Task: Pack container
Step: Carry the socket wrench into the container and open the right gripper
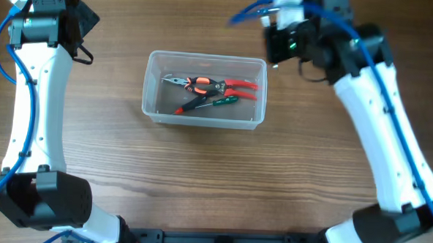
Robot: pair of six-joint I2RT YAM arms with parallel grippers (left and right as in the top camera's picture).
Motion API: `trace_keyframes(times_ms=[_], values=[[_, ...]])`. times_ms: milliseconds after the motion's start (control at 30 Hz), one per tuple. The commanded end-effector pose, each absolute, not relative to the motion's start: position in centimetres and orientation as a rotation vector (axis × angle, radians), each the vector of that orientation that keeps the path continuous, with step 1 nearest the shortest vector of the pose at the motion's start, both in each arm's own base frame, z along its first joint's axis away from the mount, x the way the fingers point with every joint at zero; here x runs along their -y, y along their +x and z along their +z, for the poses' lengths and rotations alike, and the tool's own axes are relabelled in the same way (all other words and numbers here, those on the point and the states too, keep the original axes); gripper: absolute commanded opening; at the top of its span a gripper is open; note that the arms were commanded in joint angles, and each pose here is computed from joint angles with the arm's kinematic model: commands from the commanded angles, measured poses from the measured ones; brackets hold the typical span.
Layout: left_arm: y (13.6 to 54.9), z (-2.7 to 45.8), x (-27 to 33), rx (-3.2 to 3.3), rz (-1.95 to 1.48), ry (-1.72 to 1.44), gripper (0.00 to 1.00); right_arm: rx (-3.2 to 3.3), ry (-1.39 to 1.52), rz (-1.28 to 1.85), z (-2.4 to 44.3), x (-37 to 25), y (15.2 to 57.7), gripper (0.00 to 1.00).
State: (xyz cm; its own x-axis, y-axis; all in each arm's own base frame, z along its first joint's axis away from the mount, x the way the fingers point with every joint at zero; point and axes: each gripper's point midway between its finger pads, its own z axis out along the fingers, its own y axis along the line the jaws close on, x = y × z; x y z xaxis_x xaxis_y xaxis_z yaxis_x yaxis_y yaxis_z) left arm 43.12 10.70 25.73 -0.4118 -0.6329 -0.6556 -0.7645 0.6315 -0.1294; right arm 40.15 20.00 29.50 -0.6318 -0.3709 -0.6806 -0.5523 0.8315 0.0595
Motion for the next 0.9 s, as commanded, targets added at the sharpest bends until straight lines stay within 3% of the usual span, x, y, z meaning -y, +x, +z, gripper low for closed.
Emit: trace_keyframes(times_ms=[0,167,367,867], values=[[42.7,26.9,-10.9,-2.145,0.256,-1.071,1.0,-2.199,-1.183,0.335,26.1,-25.3,37.4,0.04],[42.7,26.9,-10.9,-2.145,0.257,-1.071,1.0,-2.029,-1.709,0.326,20.3,-29.1,33.3,0.04],[42.7,26.9,-10.9,-2.145,0.257,-1.071,1.0,-1.934,-2.058,0.297,12.8,-28.6,32.2,0.04],[42.7,26.9,-10.9,-2.145,0.256,-1.071,1.0,-2.059,-2.193,0.465,3.5,-28.8,31.3,0.04]])
